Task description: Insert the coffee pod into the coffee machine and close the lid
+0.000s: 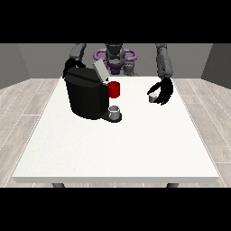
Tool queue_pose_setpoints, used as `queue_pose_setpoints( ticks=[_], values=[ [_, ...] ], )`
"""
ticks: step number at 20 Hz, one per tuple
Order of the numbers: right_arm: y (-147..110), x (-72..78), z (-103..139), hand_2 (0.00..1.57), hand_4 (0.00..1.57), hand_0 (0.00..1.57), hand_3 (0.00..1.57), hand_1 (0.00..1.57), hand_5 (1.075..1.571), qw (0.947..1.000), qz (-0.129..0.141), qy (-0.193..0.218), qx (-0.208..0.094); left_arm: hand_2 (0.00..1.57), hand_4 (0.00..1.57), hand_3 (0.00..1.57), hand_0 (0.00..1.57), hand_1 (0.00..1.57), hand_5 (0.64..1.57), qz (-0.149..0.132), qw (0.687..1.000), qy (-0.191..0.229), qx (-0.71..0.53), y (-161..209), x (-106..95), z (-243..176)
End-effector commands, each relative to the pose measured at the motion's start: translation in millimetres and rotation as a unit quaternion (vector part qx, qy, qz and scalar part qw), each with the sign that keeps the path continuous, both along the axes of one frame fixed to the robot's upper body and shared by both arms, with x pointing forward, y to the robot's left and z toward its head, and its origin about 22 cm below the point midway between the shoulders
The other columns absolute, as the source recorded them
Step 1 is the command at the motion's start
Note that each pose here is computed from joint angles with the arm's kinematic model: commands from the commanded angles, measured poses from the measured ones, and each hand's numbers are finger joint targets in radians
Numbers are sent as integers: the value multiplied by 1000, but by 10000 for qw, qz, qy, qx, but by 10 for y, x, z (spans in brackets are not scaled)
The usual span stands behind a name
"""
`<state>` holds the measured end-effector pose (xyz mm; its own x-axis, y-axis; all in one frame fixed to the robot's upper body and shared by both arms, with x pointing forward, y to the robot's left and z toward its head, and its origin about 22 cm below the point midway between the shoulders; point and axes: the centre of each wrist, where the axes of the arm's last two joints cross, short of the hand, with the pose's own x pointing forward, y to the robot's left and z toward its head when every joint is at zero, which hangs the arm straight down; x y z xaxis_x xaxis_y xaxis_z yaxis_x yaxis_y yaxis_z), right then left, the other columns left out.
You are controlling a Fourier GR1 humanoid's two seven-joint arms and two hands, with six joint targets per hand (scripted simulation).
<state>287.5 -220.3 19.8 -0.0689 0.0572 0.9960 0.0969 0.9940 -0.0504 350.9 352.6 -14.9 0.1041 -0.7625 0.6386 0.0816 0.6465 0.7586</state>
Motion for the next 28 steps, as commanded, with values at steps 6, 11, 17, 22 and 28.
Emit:
queue_pose_setpoints(
  ticks=[6, 11, 17, 22, 28],
  values=[
    [22, 107, 160, 0, 514, 0, 0, 0, 1571, 9988, 84, -456, 129, 1040, 281, 820, 930, 930, 1571, 55, 9972, -362, 652, 156, 144, 198],
    [-142, 94, 245, 0, 426, 0, 0, 0, 1571, 9997, 59, -58, 233, 1286, 412, 1183, 1174, 1174, 1571, -205, 9948, -313, 943, 259, 53, 129],
    [-187, 102, -40, 0, 445, 0, 0, 0, 1571, 9992, -280, 39, 288, 1470, 632, 1410, 1477, 1477, 1571, -1001, 9909, -671, 603, -51, 232, 254],
    [18, 36, -159, 0, 505, 0, 0, 0, 1571, 9990, -97, 344, 260, 1383, 581, 1352, 1323, 1323, 1571, -1063, 9910, -647, 488, -82, 491, 727],
    [-146, 77, -300, 0, 443, 0, 0, 0, 1571, 9988, 12, 452, 207, 1323, 571, 1291, 1235, 1235, 1571, -1366, 9874, -675, 420, -385, 687, 1074]
  ],
)
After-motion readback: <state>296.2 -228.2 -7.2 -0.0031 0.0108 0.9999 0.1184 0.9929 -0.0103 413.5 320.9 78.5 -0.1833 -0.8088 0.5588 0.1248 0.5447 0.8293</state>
